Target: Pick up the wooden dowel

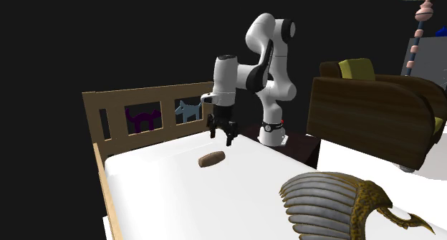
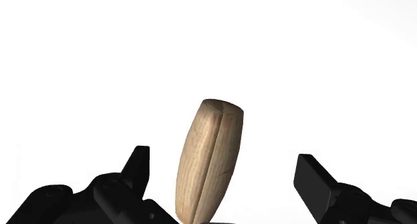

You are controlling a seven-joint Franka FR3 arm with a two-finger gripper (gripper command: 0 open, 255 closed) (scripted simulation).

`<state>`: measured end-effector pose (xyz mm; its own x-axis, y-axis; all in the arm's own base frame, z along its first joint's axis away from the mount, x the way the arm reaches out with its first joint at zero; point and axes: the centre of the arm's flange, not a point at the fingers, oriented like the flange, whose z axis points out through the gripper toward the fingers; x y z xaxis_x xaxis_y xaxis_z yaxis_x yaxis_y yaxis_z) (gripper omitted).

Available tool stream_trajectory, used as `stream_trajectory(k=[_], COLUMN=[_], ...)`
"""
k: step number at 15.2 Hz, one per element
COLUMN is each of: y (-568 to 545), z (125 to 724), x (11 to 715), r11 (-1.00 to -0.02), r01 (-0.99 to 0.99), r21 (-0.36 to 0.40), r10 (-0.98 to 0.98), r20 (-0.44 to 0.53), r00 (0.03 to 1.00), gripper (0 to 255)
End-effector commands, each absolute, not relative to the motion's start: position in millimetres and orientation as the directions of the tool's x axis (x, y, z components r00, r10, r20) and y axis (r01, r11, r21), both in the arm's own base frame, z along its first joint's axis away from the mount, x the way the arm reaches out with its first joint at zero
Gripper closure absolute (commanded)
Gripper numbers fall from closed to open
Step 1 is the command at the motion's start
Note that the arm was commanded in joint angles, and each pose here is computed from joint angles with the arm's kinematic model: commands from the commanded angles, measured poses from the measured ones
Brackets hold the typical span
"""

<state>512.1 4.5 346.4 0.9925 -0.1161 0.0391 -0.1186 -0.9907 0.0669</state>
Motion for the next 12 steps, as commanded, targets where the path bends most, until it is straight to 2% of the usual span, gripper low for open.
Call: stream_trajectory(k=[1,3,12], y=[-1.9,-7.4,-7.9], z=[326.3,309.4,268.2], x=[532.6,550.6,551.9], r11=[-0.987,-0.984,-0.983], r01=[-0.139,-0.159,-0.161], r21=[0.075,0.084,0.084], r10=[-0.136,-0.155,-0.156], r20=[0.051,0.062,0.063], r00=[0.989,0.986,0.986], gripper=[0,0,0])
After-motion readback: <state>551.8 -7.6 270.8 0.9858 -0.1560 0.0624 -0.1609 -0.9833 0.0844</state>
